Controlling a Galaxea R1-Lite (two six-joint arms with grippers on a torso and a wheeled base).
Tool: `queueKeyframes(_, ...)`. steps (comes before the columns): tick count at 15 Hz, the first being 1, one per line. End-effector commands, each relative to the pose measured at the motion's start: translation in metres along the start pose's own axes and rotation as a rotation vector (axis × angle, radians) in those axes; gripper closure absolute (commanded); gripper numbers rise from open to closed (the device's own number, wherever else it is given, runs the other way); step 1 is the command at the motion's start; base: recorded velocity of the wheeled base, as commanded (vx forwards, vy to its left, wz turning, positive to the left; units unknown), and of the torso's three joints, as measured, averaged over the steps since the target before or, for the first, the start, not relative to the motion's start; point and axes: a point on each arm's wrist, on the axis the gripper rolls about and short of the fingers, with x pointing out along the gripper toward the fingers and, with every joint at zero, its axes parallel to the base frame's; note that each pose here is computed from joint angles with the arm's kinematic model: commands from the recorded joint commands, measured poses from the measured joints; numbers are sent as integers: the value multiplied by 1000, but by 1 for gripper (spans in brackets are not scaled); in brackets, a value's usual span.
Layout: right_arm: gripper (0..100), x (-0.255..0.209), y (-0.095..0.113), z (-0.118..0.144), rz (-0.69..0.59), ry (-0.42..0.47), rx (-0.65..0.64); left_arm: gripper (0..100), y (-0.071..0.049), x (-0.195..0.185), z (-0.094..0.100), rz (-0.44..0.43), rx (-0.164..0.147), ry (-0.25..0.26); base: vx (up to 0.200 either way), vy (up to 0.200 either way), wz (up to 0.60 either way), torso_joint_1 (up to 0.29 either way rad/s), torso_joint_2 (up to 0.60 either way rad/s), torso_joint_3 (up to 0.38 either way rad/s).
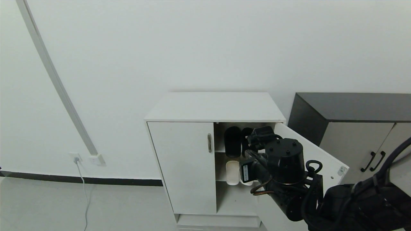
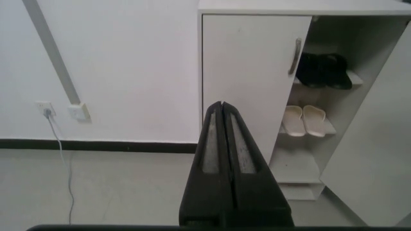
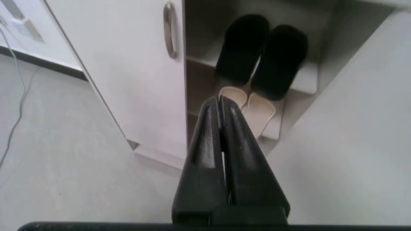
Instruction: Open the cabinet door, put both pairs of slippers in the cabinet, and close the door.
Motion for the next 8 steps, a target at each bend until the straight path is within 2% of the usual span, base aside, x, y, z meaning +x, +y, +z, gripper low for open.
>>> queueKeyframes(1, 100, 1, -2, 1, -5, -1, 2, 100, 0, 0, 0, 0, 0, 0, 0, 0, 0, 251, -564, -334)
queueKeyframes(6, 100, 0, -1, 1, -3, -2, 2, 100, 0, 0, 0, -1, 0, 0, 0, 0, 0, 251, -581, -329)
queueKeyframes(8, 100, 0, -2, 0, -4, 1, 1, 100, 0, 0, 0, -1, 0, 0, 0, 0, 0, 202, -437, -244)
